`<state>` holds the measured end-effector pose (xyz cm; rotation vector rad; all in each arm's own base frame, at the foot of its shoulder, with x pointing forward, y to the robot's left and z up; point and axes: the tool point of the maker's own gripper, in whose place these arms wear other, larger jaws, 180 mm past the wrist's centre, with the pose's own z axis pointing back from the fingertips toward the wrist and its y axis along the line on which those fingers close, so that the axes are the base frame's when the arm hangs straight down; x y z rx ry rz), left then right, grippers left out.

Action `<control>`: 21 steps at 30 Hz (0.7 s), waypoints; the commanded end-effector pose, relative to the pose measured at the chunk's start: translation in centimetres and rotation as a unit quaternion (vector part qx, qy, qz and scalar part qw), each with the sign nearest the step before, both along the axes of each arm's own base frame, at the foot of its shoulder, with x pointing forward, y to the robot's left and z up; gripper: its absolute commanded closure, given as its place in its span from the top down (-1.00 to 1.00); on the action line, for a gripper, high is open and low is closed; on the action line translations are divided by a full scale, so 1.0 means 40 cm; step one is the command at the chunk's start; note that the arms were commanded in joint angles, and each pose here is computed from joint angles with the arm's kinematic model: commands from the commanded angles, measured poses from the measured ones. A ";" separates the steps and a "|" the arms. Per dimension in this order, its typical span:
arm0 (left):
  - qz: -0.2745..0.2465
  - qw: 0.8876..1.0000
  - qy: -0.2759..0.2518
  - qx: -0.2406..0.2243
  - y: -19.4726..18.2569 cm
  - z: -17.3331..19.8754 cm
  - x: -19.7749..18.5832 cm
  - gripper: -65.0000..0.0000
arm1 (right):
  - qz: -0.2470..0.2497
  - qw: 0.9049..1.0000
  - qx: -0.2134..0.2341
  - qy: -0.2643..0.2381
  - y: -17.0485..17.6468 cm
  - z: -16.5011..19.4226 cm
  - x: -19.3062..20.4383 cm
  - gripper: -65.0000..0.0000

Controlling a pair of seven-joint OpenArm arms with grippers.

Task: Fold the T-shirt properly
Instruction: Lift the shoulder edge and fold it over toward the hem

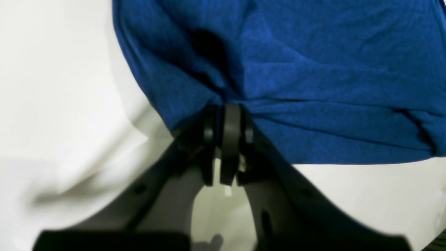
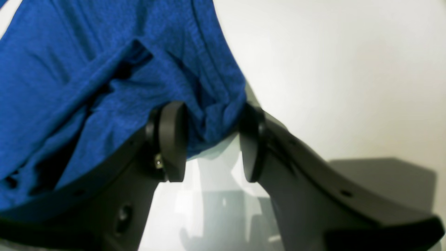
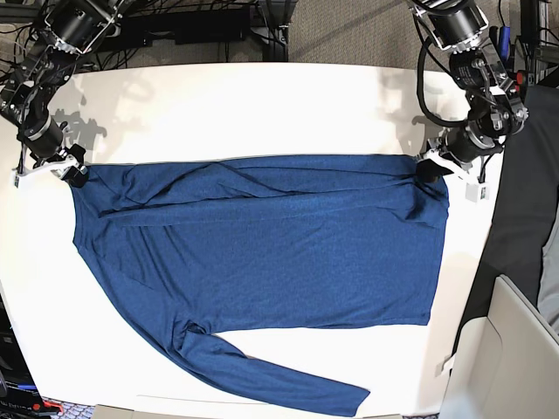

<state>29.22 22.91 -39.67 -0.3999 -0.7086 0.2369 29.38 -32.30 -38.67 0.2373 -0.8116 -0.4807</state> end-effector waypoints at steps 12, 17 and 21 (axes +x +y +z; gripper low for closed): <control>-0.017 0.999 -0.018 0.033 0.013 0.051 -0.017 -0.98 | 0.011 0.999 -0.038 0.008 -0.011 0.034 -0.017 -0.97; -0.023 0.998 -0.001 0.050 0.035 0.041 -0.055 -0.98 | 0.018 0.998 -0.054 -0.009 -0.009 0.071 -0.052 -0.97; -0.023 0.998 0.020 0.060 0.055 0.020 -0.098 -0.98 | -0.003 0.999 -0.049 -0.009 -0.045 0.075 -0.107 -0.97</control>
